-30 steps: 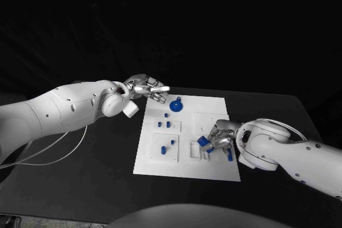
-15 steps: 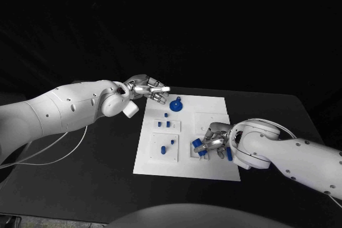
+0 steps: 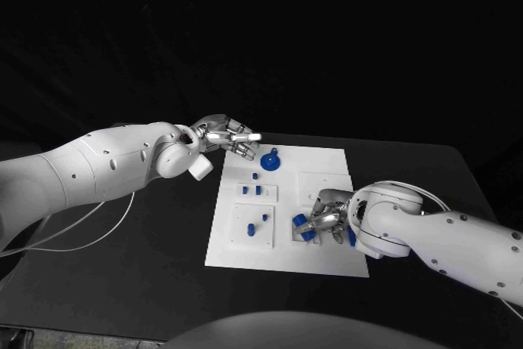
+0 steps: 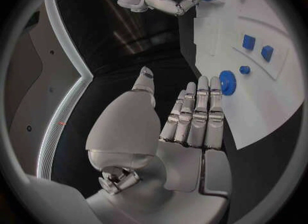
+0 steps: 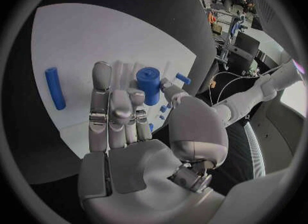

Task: Assemble the parts on the task board

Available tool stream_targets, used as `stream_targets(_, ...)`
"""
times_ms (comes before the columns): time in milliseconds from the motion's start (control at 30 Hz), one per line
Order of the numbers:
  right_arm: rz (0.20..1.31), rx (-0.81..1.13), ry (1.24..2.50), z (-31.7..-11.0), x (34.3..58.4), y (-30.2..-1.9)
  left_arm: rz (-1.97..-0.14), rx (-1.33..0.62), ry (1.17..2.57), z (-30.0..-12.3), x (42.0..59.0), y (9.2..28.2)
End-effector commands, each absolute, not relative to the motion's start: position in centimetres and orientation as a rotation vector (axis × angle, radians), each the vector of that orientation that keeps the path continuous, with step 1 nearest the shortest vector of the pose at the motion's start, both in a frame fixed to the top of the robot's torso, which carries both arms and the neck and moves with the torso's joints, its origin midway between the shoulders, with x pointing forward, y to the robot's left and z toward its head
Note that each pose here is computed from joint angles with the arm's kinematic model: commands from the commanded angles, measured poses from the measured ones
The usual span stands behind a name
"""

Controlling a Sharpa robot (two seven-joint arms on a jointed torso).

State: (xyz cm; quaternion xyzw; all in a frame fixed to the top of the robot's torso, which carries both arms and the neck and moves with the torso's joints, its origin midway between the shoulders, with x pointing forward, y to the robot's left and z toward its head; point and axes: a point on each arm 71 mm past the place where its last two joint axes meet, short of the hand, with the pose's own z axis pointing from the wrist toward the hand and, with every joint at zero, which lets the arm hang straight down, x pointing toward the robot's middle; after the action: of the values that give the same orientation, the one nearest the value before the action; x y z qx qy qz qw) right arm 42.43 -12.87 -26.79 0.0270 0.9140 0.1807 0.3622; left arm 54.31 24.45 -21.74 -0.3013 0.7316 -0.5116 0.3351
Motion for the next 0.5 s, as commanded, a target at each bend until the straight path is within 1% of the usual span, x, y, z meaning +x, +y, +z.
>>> stream_targets(33, 0.407, 0.02, 2.395, -27.35, 42.18, -13.15, -1.353, -0.775, 1.927, -21.77, 54.17, 24.2)
stream_targets(500, 0.388, 0.022, 2.409, -27.52, 42.21, -13.26, -1.356, -0.773, 1.937, -21.85, 54.13, 24.19)
